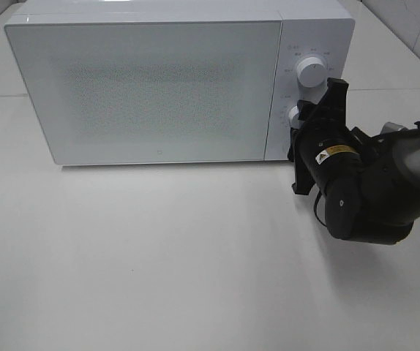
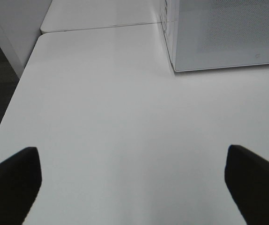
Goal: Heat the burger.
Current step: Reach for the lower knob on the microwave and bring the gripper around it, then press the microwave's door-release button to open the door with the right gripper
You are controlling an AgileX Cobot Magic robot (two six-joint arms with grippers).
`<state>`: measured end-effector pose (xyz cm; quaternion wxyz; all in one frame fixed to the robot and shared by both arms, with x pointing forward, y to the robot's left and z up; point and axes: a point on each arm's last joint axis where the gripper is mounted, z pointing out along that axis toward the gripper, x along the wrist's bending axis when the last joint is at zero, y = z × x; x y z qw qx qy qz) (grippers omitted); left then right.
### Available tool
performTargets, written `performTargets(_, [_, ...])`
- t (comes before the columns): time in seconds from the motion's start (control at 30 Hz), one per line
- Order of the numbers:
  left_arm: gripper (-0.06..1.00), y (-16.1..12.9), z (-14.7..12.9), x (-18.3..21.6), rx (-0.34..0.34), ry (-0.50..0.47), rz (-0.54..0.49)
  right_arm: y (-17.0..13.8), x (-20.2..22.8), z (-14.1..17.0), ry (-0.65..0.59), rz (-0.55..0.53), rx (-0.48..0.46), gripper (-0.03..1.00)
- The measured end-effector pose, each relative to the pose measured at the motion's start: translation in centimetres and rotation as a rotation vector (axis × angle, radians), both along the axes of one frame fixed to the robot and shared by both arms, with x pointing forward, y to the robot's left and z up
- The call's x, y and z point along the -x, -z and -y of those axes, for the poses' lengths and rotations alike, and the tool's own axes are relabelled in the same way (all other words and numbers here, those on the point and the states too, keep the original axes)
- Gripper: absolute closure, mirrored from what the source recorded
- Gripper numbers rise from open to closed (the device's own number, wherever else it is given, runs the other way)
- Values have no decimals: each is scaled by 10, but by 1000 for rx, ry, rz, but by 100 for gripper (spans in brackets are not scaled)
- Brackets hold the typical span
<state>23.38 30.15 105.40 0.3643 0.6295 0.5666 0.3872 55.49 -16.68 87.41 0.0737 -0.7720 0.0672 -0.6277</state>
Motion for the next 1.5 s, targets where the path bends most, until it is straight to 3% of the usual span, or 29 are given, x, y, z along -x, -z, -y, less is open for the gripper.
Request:
performTargets(0.5, [-4,0,0,0,0,0,0,0,0,0,1,0,-3,49])
performTargets(0.6, [-4,0,0,0,0,0,0,1,0,-1,-8,-7,3,43])
performTargets(0.8, [-4,0,0,0,0,0,0,6,3,-1,-25,-41,30,18])
performTargets(0.9, [-4,0,0,0,0,0,0,7,4,-2,-26,-48,27,13])
performTargets(1.5, [-4,0,0,0,0,0,0,6,5,-2,-25,-48,9,12])
